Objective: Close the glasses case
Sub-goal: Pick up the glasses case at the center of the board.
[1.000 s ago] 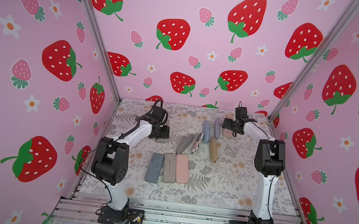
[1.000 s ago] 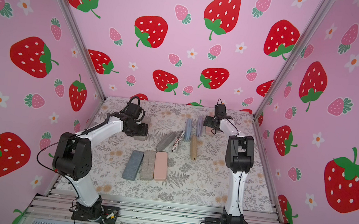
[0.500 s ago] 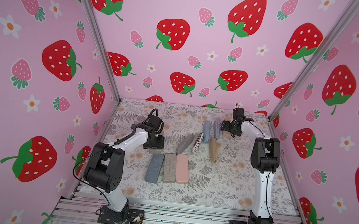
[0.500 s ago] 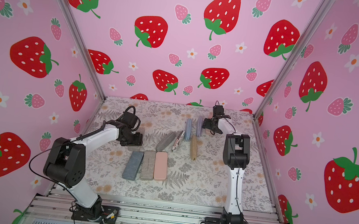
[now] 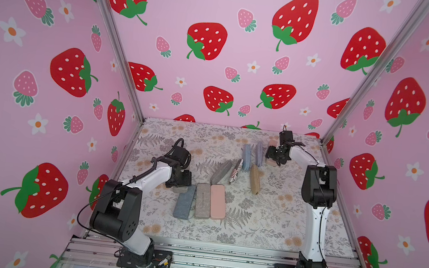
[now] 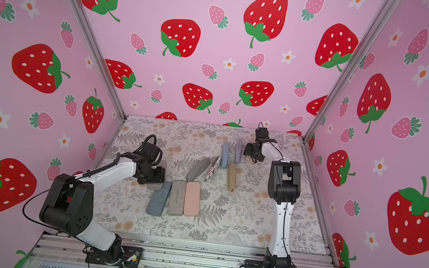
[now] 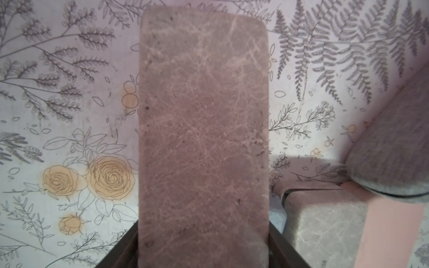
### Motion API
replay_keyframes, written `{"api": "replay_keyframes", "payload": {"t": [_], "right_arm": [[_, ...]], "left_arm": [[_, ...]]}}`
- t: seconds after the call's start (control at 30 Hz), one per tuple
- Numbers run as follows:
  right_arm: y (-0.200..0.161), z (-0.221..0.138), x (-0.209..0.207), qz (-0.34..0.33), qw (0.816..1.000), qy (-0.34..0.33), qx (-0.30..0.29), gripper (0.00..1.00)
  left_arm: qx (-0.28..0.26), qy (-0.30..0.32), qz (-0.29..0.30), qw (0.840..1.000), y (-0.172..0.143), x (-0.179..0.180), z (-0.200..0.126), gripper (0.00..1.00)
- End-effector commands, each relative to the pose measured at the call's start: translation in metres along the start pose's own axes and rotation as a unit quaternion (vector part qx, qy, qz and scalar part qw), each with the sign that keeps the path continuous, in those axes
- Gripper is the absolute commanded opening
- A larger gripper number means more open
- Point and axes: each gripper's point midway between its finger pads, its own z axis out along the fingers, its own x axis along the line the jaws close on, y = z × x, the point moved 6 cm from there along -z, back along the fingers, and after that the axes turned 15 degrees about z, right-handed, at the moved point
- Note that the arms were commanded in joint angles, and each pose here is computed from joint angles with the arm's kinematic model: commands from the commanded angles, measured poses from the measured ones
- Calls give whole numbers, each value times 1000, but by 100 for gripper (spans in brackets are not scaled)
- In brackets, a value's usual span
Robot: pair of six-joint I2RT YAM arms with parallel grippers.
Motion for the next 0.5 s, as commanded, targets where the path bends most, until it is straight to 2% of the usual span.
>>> {"api": "replay_keyframes", "payload": {"t": [0.0, 0.47], "right_arm": [[-17, -32, -6, 5, 1000, 0, 20, 48], [-118, -121, -21, -46, 998, -23, 45, 49]], "left_arm": [[1, 14, -13, 1000, -8, 6, -3, 68], [-5, 38, -17, 999, -48, 17, -27, 68]]}}
